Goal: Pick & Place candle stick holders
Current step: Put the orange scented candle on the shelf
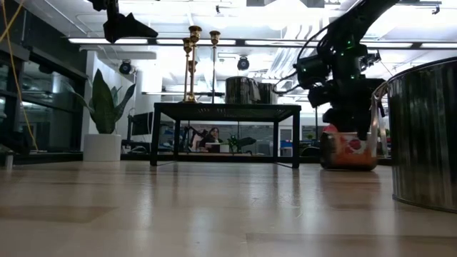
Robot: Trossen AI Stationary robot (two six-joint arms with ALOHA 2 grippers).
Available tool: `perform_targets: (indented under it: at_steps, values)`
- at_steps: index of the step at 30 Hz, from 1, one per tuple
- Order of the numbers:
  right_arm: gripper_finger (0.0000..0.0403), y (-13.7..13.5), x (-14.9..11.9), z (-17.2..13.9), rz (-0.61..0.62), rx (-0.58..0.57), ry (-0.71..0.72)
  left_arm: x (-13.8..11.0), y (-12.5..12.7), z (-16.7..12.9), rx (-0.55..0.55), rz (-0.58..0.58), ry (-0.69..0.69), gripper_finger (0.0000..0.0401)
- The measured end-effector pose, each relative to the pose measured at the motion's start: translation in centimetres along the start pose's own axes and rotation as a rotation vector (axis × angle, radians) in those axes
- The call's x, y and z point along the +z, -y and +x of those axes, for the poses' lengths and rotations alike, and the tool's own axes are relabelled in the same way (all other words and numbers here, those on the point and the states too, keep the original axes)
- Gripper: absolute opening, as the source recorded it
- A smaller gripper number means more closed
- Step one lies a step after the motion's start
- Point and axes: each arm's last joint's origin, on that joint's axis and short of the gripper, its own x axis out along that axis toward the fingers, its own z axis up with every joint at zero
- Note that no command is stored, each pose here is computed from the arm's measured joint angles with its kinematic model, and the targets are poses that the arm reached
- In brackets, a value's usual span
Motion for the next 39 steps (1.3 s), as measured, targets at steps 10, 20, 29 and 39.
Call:
perform_targets:
  at_steps: [10,20,29,39]
  values:
    - [0.0303,-1.0,1.9,0.3,0.017,-0.012,0.128,0.0,0.0,0.0,0.002,0.003,0.001,0.0374]
    - [0.0312,-3.2,1.5,0.7,0.042,0.014,-0.02,0.0,0.0,0.0,0.001,0.013,0.001,0.0374]
    - [0.0313,-4.4,2.2,1.0,0.006,0.003,-0.012,0.0,0.0,0.0,0.001,0.015,0.001,0.0374]
    - [0.0314,-5.5,1.9,2.1,0.002,0.031,0.001,0.0,0.0,0.0,-0.001,0.017,0.0,0.0374]
